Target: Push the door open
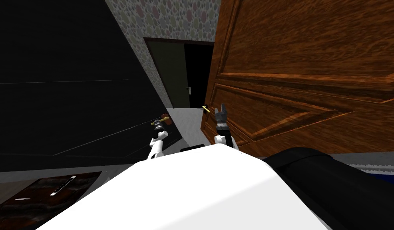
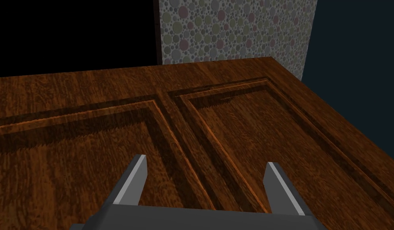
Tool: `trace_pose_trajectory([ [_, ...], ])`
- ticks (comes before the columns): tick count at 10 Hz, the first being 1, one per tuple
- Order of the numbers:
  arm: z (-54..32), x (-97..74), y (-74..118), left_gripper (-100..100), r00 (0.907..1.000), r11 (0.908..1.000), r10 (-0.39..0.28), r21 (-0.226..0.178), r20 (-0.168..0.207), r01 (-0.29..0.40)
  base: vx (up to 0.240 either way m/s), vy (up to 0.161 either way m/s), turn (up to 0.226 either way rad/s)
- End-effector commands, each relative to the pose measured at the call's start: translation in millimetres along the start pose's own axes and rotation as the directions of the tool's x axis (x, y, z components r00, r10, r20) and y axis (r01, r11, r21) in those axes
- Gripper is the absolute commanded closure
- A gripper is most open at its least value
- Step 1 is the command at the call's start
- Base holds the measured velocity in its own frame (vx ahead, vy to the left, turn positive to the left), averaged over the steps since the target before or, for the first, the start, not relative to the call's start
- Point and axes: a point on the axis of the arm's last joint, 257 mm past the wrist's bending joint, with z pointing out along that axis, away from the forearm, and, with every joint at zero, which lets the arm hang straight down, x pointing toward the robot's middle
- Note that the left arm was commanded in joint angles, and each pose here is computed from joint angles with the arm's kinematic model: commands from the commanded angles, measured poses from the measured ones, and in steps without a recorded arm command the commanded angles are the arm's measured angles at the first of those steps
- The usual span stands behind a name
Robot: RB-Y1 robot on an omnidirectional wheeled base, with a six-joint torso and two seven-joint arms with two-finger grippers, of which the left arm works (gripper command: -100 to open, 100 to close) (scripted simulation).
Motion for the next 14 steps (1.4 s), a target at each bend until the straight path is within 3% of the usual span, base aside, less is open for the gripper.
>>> trace_pose_trajectory([
  [1, 8.4, -8.0, -13.0, 100, 0.9996, 0.9994, 0.013, 0.030, 0.023, -0.014, 0.144, 0.018, 0.076],
  [7, 14.4, 4.7, -12.2, 100, 0.9980, 0.9996, 0.002, 0.027, 0.063, -0.004, 0.128, 0.013, 0.079],
  [11, 7.7, 36.9, -1.7, 100, 0.9970, 0.9995, -0.032, -0.001, 0.071, 0.032, 0.136, -0.024, 0.093],
  [12, 7.7, 36.9, -1.7, 100, 0.9970, 0.9995, -0.032, -0.001, 0.071, 0.032, 0.066, -0.027, 0.032],
  [13, 8.0, 25.7, -0.5, 100, 0.9961, 0.9997, -0.025, -0.001, 0.084, 0.025, 0.018, 0.001, 0.030],
  [14, 14.8, -2.8, -8.3, 100, 0.9909, 0.9998, -0.006, 0.017, 0.135, 0.004, 0.083, 0.051, -0.035],
])
